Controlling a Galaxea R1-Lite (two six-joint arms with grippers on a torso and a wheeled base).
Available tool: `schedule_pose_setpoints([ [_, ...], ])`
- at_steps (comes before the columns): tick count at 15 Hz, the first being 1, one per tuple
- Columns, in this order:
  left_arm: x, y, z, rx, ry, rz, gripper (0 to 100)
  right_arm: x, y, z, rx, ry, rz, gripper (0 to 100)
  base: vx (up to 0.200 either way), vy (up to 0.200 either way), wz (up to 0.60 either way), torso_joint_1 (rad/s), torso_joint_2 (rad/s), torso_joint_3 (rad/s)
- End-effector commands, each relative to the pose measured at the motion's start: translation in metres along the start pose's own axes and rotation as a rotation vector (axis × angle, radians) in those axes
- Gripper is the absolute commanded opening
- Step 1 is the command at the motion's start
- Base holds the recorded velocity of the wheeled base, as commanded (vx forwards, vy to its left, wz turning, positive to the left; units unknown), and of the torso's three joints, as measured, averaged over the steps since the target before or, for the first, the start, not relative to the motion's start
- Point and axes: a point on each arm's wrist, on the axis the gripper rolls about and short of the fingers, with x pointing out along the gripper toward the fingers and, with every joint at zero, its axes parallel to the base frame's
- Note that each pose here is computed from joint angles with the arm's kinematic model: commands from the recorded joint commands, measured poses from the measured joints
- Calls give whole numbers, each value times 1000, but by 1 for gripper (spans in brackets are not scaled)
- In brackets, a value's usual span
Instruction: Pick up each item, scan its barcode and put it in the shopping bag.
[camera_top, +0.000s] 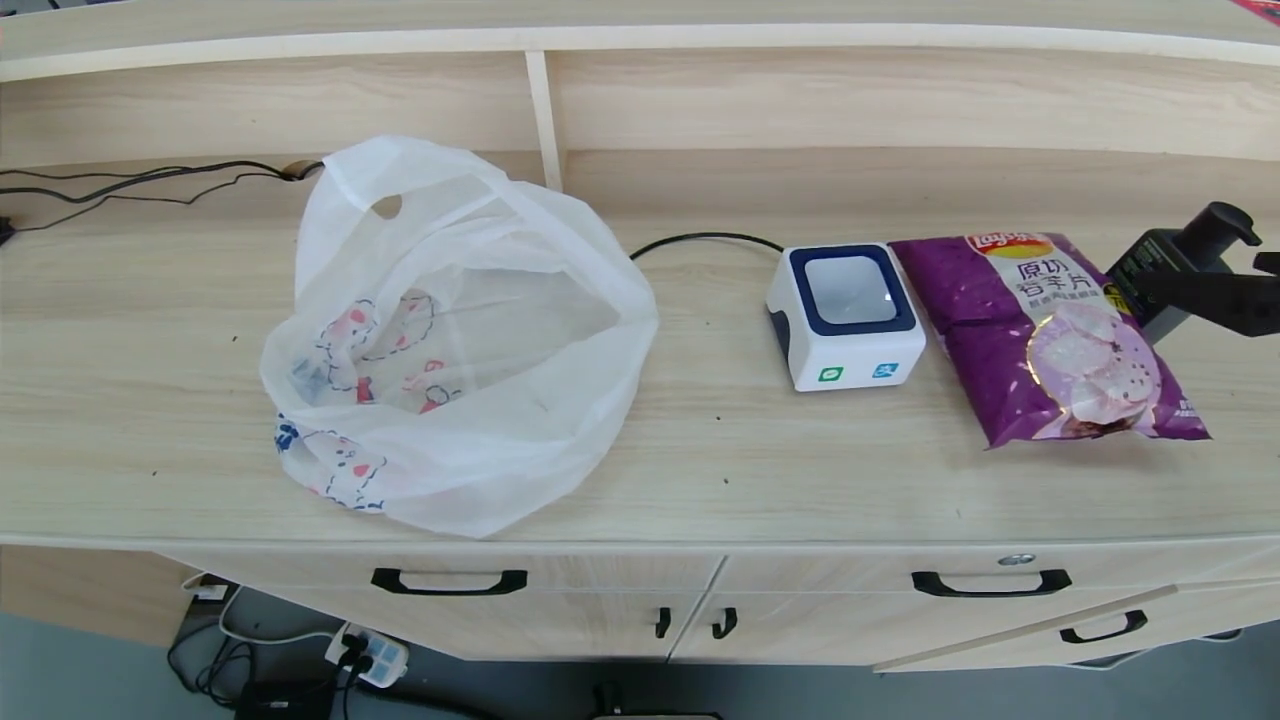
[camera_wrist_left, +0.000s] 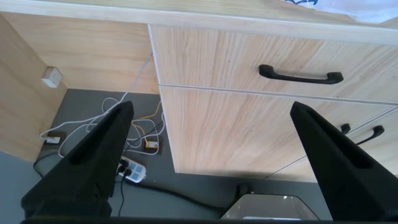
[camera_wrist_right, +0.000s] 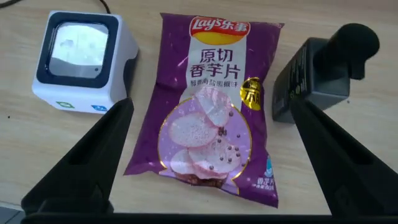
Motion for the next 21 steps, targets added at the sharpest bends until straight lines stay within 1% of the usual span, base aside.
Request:
schedule_pose_setpoints([
  [1, 0, 0, 0, -1, -1, 0, 100, 67, -22, -9, 16, 126, 11, 100, 0, 0, 0, 0, 0, 0],
  [6, 0, 0, 0, 1, 0, 0, 100, 81, -29, -21, 27, 152, -1, 100, 0, 0, 0, 0, 0, 0],
  [9, 0, 0, 0, 1, -1, 0, 100, 91, -29, -28, 31, 174, 25, 100, 0, 0, 0, 0, 0, 0],
  [13, 0, 0, 0, 1, -1, 0, 100, 104, -32, -32, 20, 169, 25, 100, 0, 0, 0, 0, 0, 0],
  [18, 0, 0, 0, -1, -1, 1, 100, 110, -24, -38, -3, 191, 51, 100, 0, 0, 0, 0, 0, 0],
  [20, 0, 0, 0, -1, -1, 1, 100, 109, -23, -39, -51, 193, 59, 100, 0, 0, 0, 0, 0, 0],
  [21, 0, 0, 0, -1, -1, 0, 100, 107, -23, -40, -64, 186, 61, 0, 0, 0, 0, 0, 0, 0],
])
